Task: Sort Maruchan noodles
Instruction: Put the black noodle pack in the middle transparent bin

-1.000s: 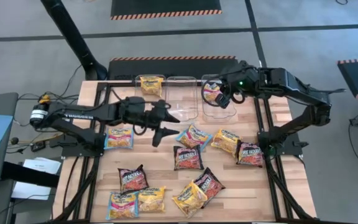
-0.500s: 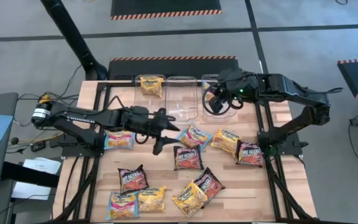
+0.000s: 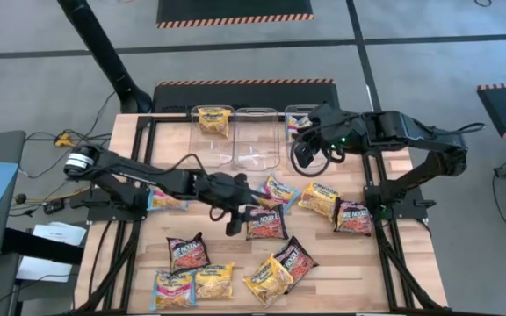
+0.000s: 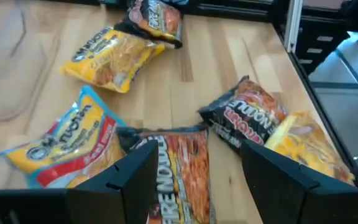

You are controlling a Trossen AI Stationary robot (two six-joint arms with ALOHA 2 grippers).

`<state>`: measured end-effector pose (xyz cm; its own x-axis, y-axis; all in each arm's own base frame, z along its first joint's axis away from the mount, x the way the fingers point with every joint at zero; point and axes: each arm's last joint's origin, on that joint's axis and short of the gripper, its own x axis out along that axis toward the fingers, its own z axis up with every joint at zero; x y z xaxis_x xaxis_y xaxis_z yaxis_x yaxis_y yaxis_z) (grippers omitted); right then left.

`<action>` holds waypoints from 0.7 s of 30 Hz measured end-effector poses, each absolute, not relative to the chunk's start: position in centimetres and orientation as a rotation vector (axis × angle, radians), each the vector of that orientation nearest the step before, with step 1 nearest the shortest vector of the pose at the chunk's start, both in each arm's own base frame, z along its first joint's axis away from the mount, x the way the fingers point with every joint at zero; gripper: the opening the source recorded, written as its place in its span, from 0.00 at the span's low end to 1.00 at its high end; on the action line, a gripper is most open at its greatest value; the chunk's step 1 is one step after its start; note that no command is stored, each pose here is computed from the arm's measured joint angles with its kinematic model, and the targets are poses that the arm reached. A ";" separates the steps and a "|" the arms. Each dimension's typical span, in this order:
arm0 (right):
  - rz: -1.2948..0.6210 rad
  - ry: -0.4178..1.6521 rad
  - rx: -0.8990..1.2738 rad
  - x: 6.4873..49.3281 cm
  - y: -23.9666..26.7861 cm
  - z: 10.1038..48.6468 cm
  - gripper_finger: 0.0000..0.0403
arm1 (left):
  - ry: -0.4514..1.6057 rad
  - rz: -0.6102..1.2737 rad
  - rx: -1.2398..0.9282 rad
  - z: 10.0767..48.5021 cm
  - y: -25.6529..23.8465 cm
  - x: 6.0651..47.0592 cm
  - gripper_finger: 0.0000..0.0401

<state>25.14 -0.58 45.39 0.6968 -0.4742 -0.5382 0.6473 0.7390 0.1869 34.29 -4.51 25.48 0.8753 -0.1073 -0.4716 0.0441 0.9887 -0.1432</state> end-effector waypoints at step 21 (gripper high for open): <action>-0.598 0.502 0.390 25.0 0.9 45.3 0.32 | 0.647 0.012 -0.044 18.2 -5.7 37.1 0.54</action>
